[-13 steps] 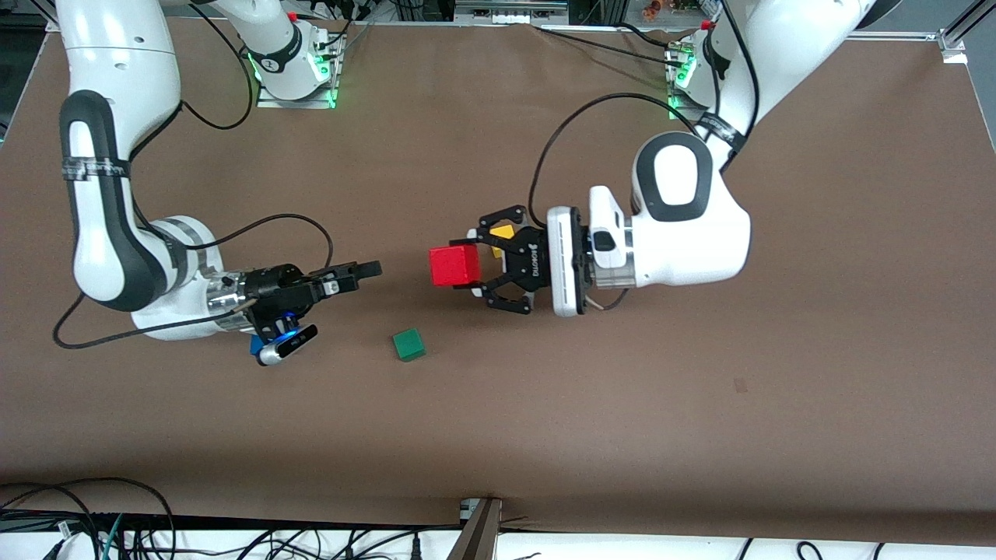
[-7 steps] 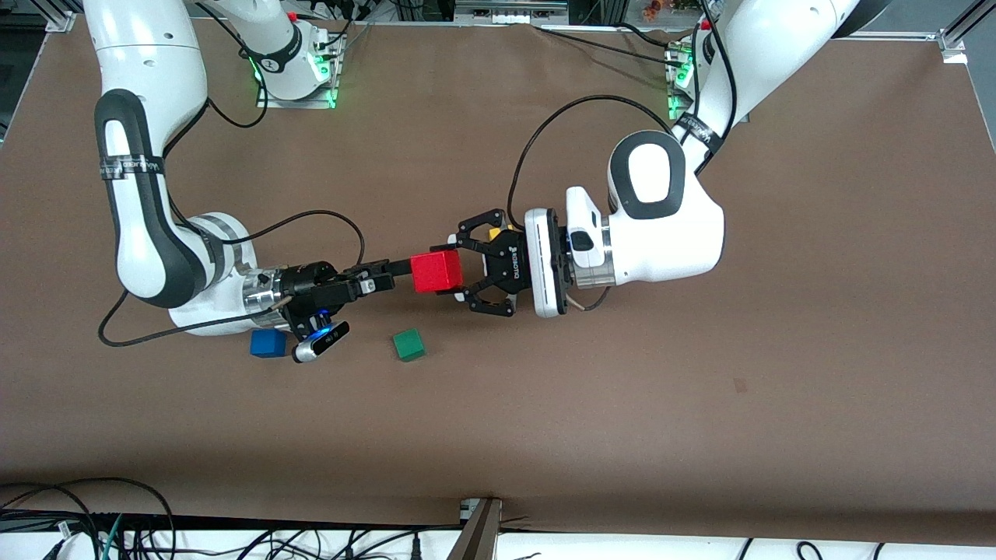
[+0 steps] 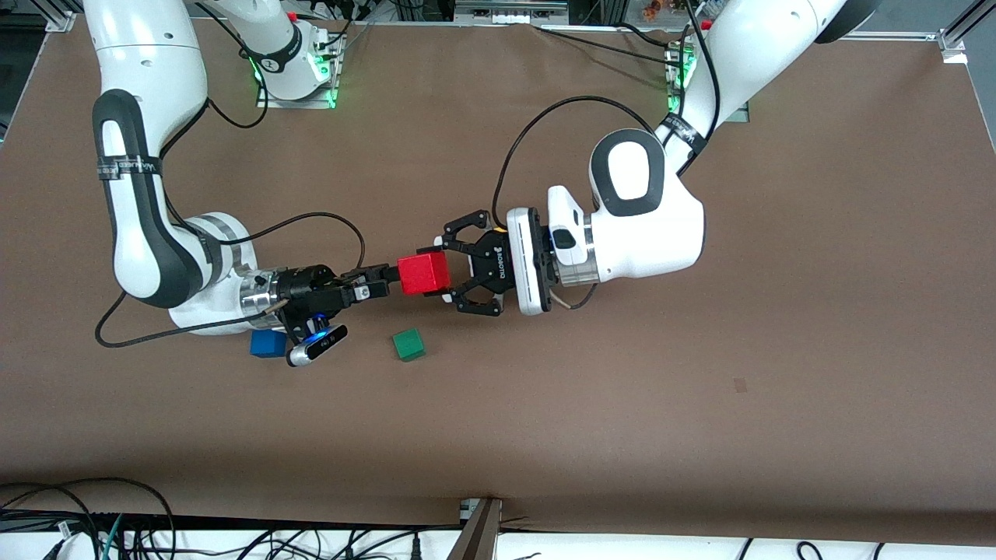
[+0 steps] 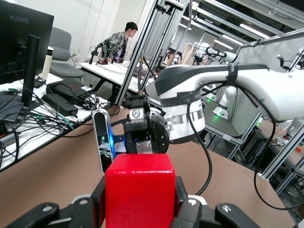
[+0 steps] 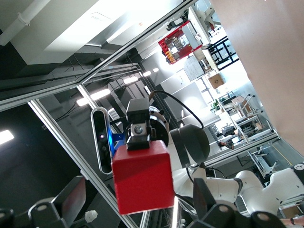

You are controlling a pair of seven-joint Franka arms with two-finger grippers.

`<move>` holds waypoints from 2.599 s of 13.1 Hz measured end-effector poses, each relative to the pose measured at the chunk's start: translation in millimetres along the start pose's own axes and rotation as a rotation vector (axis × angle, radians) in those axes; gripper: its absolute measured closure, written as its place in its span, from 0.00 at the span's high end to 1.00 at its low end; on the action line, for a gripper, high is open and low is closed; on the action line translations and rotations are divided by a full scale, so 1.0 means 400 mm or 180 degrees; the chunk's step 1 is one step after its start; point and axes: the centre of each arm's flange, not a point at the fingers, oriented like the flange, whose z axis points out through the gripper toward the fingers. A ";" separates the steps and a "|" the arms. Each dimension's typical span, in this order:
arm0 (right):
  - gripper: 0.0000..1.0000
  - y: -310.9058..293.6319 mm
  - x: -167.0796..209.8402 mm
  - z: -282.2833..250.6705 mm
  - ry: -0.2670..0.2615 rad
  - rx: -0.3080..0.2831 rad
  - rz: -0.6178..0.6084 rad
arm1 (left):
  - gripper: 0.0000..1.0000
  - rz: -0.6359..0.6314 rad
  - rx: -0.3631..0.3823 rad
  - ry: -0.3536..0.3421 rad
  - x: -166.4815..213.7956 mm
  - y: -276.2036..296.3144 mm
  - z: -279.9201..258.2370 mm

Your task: Pass red block to right arm, stack on blue

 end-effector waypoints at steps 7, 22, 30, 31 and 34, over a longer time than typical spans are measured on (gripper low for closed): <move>0.96 0.011 0.007 0.026 0.0085 -0.0028 0.0014 | 0.56 0.0069 0.0073 -0.0023 -0.003 -0.001 0.050; 0.82 -0.015 0.005 -0.021 0.0125 0.0019 -0.0014 | 0.56 -0.0124 0.0007 0.0019 0.007 0.031 0.079; 0.59 -0.010 0.005 -0.024 0.0128 0.0009 -0.0002 | 0.56 -0.0117 0.0018 0.0051 0.019 0.032 0.074; 0.56 -0.011 0.005 -0.025 0.0127 0.0010 -0.0011 | 0.56 -0.0130 0.0017 0.0053 0.020 0.032 0.074; 0.56 -0.013 0.003 -0.027 0.0105 0.0012 -0.0014 | 0.56 -0.0127 0.0009 0.0055 0.021 0.036 0.077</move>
